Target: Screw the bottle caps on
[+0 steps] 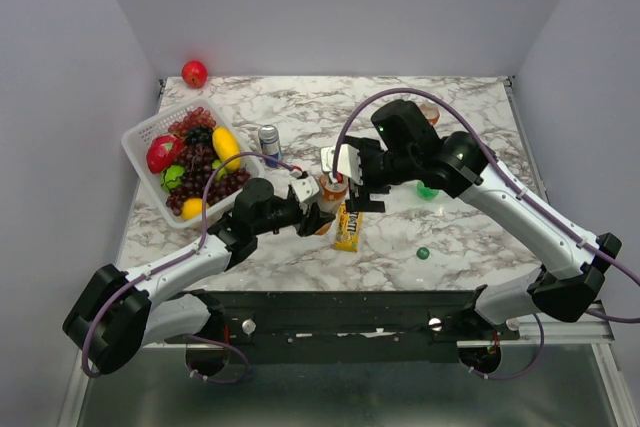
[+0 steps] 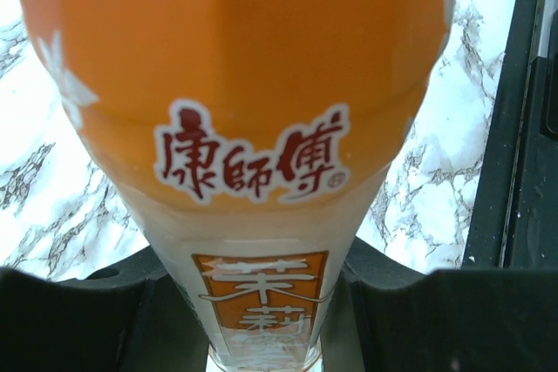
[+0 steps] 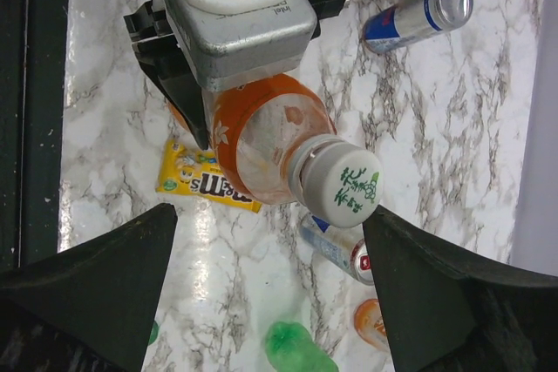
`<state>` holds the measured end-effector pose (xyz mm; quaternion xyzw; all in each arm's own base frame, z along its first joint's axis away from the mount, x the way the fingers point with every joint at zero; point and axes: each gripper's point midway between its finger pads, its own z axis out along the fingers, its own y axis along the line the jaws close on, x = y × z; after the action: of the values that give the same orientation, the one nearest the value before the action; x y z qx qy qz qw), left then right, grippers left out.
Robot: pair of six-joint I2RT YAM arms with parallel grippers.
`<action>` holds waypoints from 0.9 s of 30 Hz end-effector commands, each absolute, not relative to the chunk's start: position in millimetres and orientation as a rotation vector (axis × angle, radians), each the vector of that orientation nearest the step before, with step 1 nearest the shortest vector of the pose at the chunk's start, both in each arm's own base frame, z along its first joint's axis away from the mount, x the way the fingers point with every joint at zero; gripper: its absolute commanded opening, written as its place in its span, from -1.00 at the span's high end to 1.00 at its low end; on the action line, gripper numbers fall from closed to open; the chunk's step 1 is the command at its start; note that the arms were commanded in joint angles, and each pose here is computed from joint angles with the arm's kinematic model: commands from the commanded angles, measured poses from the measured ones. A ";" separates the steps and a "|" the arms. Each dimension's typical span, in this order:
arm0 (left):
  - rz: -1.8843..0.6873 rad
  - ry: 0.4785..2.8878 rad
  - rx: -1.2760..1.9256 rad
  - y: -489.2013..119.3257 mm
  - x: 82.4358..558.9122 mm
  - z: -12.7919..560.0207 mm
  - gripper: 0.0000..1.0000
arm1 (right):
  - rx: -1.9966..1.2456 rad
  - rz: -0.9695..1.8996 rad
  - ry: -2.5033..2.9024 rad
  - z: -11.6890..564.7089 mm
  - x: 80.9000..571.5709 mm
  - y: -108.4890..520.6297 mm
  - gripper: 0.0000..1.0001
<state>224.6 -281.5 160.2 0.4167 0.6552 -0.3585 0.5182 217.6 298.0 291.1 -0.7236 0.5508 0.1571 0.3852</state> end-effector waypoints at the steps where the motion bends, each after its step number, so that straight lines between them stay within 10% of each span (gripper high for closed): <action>1: -0.844 1.540 0.949 -282.3 235.4 175.4 1.00 | -1.822 0.375 1.441 290.7 214.3 290.2 -0.89; 14: -0.781 1.476 1.155 -278.0 221.5 160.7 1.00 | -1.647 0.319 1.594 321.0 259.4 255.2 -0.75; 27: -0.662 1.380 1.495 -269.8 210.6 150.6 1.00 | -2.148 0.539 1.051 308.2 181.9 259.2 -0.46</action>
<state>217.0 -271.8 147.0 0.5673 0.5968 -0.2815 0.4927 218.3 261.3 320.7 -0.7767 0.4763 0.1676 0.3764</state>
